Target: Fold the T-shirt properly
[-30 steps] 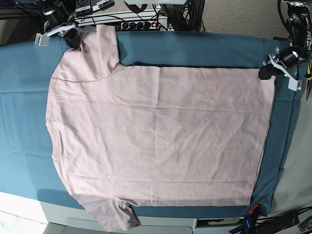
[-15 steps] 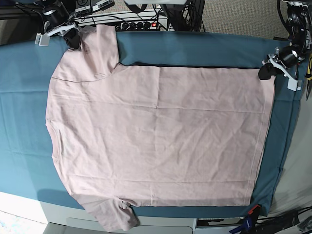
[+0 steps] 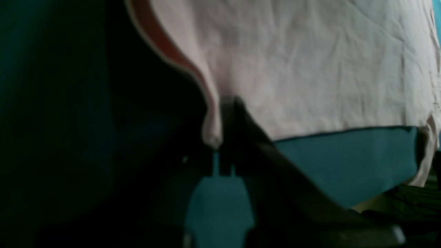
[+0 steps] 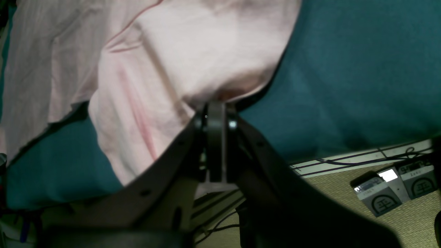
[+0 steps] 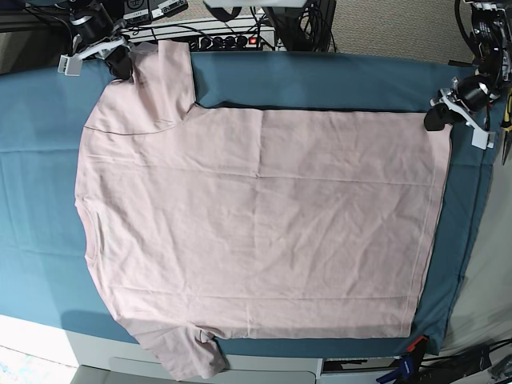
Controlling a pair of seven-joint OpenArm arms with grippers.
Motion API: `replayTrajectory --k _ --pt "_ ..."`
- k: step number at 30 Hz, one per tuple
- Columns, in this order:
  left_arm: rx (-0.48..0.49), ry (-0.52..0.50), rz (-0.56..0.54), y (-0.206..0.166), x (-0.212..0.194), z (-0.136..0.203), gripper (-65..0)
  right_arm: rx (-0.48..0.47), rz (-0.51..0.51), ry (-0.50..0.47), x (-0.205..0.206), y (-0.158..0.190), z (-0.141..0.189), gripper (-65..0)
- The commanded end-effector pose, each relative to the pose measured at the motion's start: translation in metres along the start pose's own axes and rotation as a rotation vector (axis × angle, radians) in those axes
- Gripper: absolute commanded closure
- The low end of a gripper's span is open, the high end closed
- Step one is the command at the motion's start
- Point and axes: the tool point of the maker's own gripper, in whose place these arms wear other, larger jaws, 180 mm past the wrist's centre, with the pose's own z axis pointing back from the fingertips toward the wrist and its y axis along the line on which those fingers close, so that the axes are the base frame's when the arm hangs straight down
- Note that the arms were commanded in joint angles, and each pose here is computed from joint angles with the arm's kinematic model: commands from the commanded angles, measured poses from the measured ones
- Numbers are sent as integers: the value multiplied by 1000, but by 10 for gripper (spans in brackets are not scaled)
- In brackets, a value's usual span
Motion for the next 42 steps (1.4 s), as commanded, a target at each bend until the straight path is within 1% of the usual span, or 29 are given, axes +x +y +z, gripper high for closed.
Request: replayTrajectory --k 1,42 --pt "8 -4 -26 2 6 4 0 6 19 -24 7 1 3 0" --pt "20 2 -36 4 5 4 0 -2 28 -26 8 -1 3 0"
